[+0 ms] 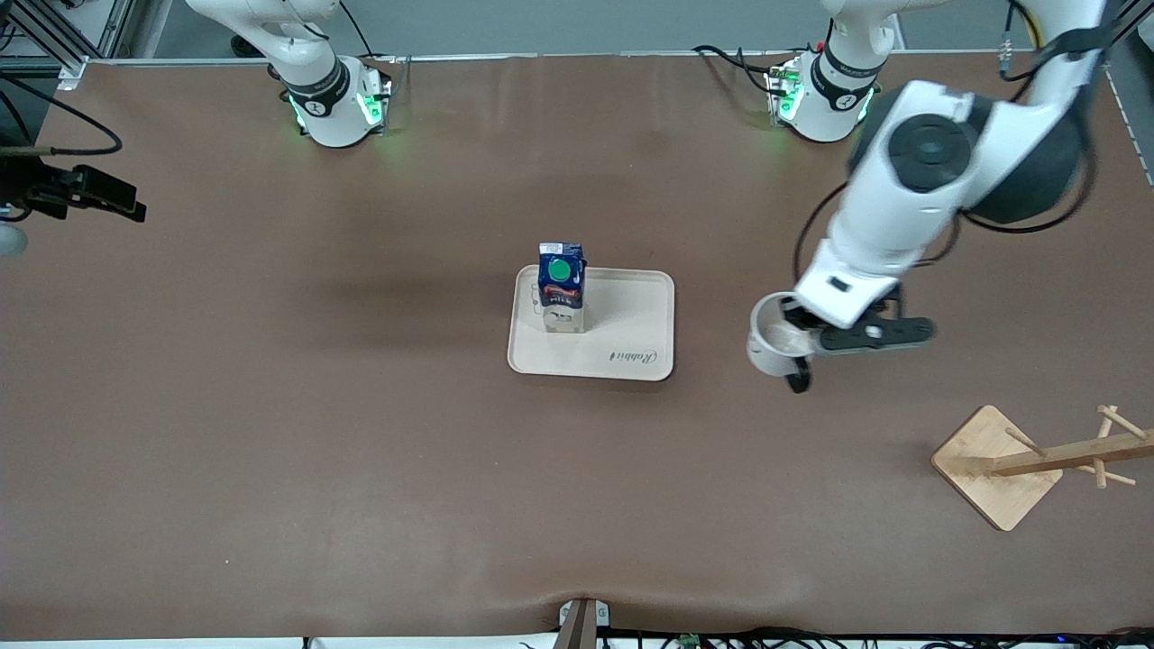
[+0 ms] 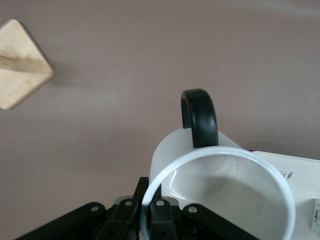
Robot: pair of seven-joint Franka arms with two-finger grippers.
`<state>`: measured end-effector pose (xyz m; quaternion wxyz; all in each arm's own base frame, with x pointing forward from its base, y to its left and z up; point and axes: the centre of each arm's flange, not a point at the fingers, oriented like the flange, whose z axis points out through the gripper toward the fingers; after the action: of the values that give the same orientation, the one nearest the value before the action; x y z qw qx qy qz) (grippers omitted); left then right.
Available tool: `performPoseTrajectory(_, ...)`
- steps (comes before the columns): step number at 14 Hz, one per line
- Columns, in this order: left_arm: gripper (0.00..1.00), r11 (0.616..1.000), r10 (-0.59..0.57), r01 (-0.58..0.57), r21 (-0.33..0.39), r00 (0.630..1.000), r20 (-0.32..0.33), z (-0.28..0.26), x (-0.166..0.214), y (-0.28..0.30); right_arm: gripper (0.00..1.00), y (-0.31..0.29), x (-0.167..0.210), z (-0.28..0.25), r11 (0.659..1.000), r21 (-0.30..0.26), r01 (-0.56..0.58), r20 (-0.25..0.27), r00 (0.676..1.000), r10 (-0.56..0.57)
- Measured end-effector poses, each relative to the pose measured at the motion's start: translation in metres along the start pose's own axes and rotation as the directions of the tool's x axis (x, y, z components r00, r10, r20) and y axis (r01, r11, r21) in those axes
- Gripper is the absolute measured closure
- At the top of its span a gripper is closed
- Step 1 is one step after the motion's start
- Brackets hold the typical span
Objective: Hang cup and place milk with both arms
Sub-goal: 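Carry the mug with the left gripper while the right gripper reaches out, then hang the mug handle on the peg while the right gripper grasps milk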
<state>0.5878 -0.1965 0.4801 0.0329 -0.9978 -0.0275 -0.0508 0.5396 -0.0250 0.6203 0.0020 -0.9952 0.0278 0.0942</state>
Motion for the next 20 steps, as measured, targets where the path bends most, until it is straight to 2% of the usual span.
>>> performPoseTrajectory(2, 0.95, 1.0, 0.022, -0.022, -0.013, 1.0, 0.006, -0.015, 0.011, -0.035, 0.0, 0.001, 0.009, 0.014, 1.0, 0.0, 0.0, 0.035, 0.999, 0.0)
performPoseTrajectory(5, 0.95, 0.998, 0.062, -0.062, -0.005, 0.998, 0.011, -0.027, 0.019, -0.079, 0.0, -0.001, 0.034, 0.056, 1.0, 0.002, 0.004, 0.143, 0.99, -0.004)
performPoseTrajectory(7, 0.95, 0.995, 0.096, -0.096, 0.004, 0.995, 0.018, -0.029, 0.023, -0.106, 0.0, -0.01, 0.042, 0.071, 1.0, 0.02, 0.018, 0.17, 0.985, -0.021)
performPoseTrajectory(11, 0.95, 0.986, 0.165, -0.166, 0.011, 0.986, 0.026, -0.026, 0.032, -0.171, 0.0, -0.042, 0.041, 0.07, 0.998, 0.039, 0.056, 0.169, 0.984, -0.062)
performPoseTrajectory(13, 0.95, 0.98, 0.199, -0.199, -0.004, 0.98, 0.018, -0.029, 0.036, -0.199, 0.0, -0.063, 0.039, 0.077, 0.998, 0.055, 0.031, 0.185, 0.982, -0.04)
performPoseTrajectory(15, 0.95, 0.969, 0.245, -0.245, -0.024, 0.97, 0.002, -0.034, 0.04, -0.228, 0.0, -0.096, 0.036, 0.085, 0.995, 0.093, -0.035, 0.209, 0.978, 0.015)
performPoseTrajectory(17, 0.95, 0.959, 0.28, -0.281, -0.036, 0.96, -0.008, -0.033, 0.045, -0.254, 0.0, -0.148, 0.031, 0.087, 0.977, 0.151, -0.152, 0.224, 0.968, 0.116)
performPoseTrajectory(18, 0.95, 0.954, 0.298, -0.298, -0.042, 0.954, -0.015, -0.028, 0.048, -0.265, 0.0, -0.18, 0.028, 0.088, 0.962, 0.178, -0.208, 0.218, 0.961, 0.168)
performPoseTrajectory(20, 0.95, 0.943, 0.328, -0.329, -0.052, 0.944, -0.028, -0.017, 0.054, -0.285, 0.0, -0.253, 0.016, 0.091, 0.944, 0.208, -0.255, 0.165, 0.961, 0.223)
